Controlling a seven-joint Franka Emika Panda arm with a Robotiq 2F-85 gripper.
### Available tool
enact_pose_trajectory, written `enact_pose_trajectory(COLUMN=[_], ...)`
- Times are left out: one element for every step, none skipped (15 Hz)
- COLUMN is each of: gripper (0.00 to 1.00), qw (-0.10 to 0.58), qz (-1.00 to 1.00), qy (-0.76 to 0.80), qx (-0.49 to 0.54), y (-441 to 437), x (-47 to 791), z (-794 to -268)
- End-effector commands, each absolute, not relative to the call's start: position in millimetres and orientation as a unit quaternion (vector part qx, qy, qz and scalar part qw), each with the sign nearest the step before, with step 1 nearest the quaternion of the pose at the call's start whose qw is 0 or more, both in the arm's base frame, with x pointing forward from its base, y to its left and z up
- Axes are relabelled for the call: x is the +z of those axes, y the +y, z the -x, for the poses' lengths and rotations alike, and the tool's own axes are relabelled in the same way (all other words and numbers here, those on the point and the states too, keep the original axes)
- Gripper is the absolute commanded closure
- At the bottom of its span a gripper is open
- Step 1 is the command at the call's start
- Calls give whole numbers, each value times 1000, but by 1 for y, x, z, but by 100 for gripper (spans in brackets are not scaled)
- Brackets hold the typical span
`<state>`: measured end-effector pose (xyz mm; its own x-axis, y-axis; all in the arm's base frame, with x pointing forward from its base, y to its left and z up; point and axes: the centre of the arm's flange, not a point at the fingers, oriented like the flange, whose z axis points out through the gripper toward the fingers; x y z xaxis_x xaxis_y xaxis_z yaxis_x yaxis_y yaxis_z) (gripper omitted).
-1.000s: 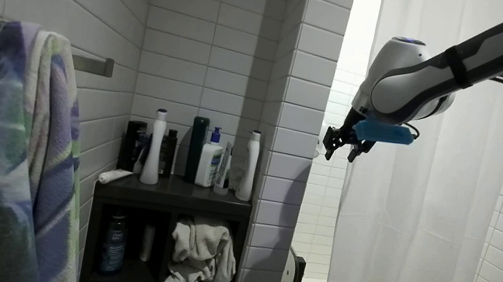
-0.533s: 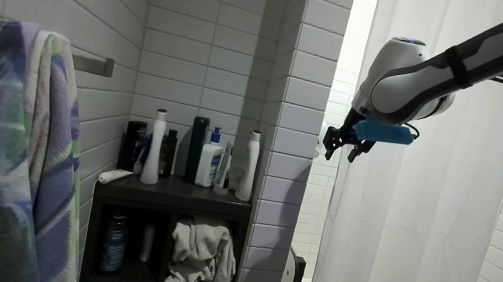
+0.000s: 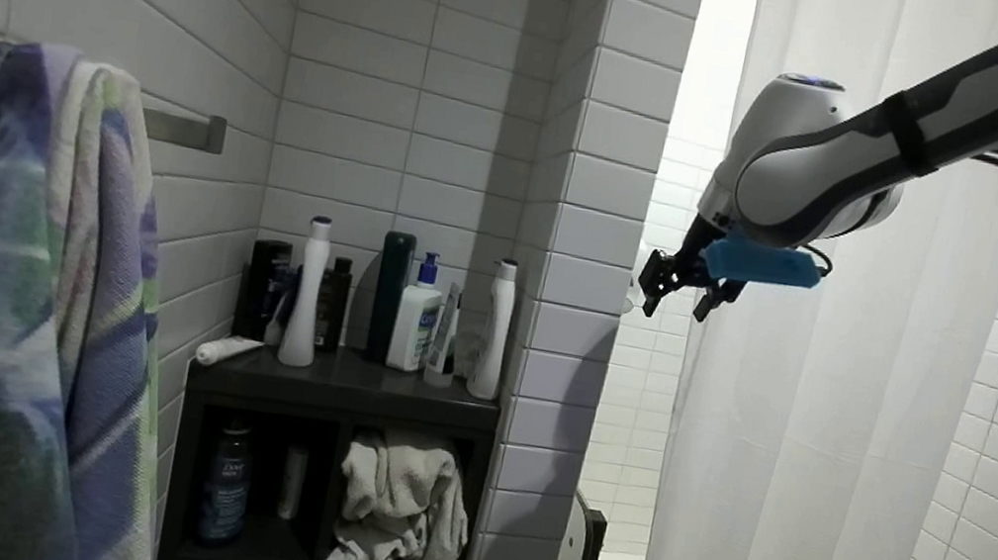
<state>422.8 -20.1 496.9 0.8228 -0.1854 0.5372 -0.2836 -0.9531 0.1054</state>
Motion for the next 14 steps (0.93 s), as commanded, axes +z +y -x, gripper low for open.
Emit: enact_pose_trajectory(gripper=[0, 0, 0, 0, 0, 0, 0, 0, 0, 0, 0, 0, 0, 0], qw=[92, 96, 97, 95, 92, 87, 82, 80, 77, 72, 74, 79, 79, 79], qz=[-952, -953, -954, -956, -958, -961, -964, -966, -969, -971, -972, -969, -971, -971], qy=[-120, -118, -117, -115, -113, -110, -107, -106, -107, -106, -105, -113, -112, -111], qx=[266, 262, 259, 253, 246, 236, 227, 219, 210, 202, 196, 203, 199, 198], y=[-26, -27, -29, -30, -30, -30, -29, -29, -29, -28, -27, -30, -29, -28], x=[493, 492, 490, 488, 485, 482, 479, 476, 474, 472, 470, 470, 469, 469], z=[-408, -402, -396, -391, -386, -379, -374, -368, -363, -360, -356, -377, -373, -371])
